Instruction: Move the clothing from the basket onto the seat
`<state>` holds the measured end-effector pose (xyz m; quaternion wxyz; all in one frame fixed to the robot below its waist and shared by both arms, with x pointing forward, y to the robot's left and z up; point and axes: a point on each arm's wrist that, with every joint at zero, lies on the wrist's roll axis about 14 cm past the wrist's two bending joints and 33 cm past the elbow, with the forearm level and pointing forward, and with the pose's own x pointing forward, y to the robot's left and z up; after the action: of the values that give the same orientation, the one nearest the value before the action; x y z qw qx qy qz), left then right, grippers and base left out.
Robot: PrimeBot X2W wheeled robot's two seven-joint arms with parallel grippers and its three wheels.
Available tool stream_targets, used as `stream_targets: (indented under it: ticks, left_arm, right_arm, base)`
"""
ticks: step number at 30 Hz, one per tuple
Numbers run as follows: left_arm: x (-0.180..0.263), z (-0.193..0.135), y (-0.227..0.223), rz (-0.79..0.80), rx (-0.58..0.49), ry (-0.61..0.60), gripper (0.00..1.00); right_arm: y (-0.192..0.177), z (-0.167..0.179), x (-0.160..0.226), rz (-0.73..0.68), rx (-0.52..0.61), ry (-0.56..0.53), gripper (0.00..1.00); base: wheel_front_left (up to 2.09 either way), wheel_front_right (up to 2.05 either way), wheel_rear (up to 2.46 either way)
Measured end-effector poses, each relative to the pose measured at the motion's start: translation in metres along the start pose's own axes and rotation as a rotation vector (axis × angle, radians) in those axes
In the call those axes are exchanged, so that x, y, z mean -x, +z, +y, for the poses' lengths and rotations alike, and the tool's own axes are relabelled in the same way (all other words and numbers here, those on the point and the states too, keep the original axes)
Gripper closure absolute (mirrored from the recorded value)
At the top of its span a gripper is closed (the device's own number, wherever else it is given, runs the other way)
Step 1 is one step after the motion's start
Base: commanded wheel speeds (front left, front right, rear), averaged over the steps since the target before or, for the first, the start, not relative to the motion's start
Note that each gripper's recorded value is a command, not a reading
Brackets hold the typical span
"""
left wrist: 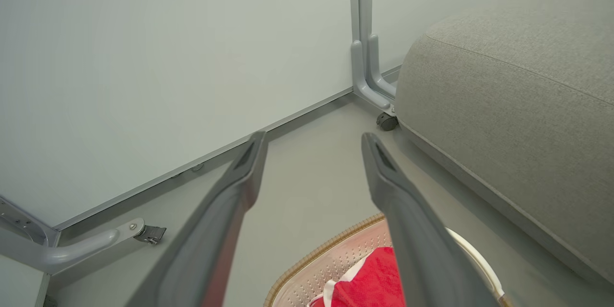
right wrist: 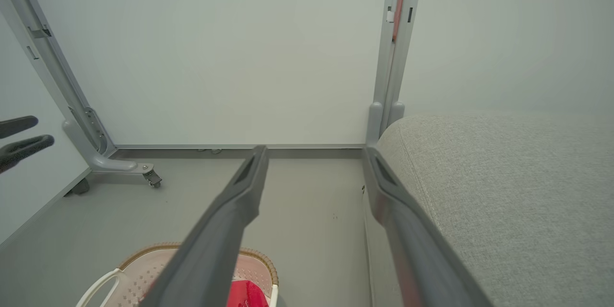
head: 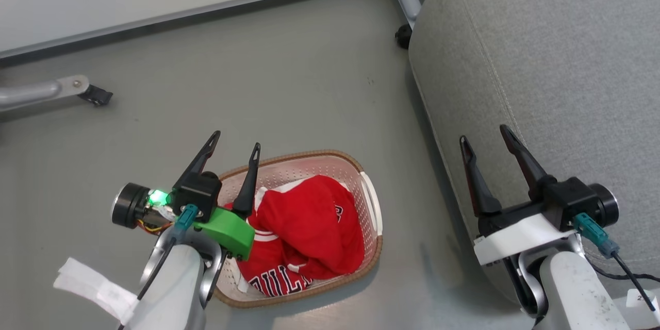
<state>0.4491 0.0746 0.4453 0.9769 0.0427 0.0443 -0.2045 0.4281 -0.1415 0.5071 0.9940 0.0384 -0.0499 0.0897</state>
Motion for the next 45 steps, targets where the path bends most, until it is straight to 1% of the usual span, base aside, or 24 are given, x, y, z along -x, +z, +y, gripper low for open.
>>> stream_targets:
  ticks: [11,16,21,28,33,39,45]
  left_arm:
    - [-0.044,-0.037,-0.07,0.182,-0.06,-0.216,0.0]
    - [-0.054,-0.046,-0.111,0.281,-0.095,-0.292,0.0]
    - [-0.058,-0.055,-0.157,0.39,-0.131,-0.374,0.0]
    - [-0.045,-0.069,-0.221,0.559,-0.172,-0.492,0.0]
    - [-0.038,-0.075,-0.253,0.638,-0.212,-0.563,0.0]
    - [-0.028,-0.07,-0.29,0.742,-0.286,-0.632,0.0]
    - [-0.022,-0.066,-0.315,0.818,-0.365,-0.695,0.0]
  right_arm:
    - [-0.013,-0.018,-0.025,0.008,0.007,-0.025,0.0]
    - [-0.025,-0.026,-0.035,0.021,0.003,-0.037,0.0]
    - [-0.044,-0.033,-0.044,0.053,0.002,-0.043,0.0]
    - [-0.07,-0.038,-0.058,0.09,-0.004,-0.04,0.0]
    - [-0.085,-0.043,-0.064,0.109,0.001,-0.042,0.0]
    - [-0.108,-0.048,-0.063,0.156,0.003,-0.052,0.0]
    - [-0.125,-0.052,-0.063,0.186,0.004,-0.057,0.0]
  base:
    - [0.0,0.0,0.0]
    - [0.0,0.0,0.0]
    - [0.0,0.0,0.0]
    - [0.0,0.0,0.0]
    - [0.0,0.0,0.0]
    - [0.0,0.0,0.0]
    - [0.0,0.0,0.0]
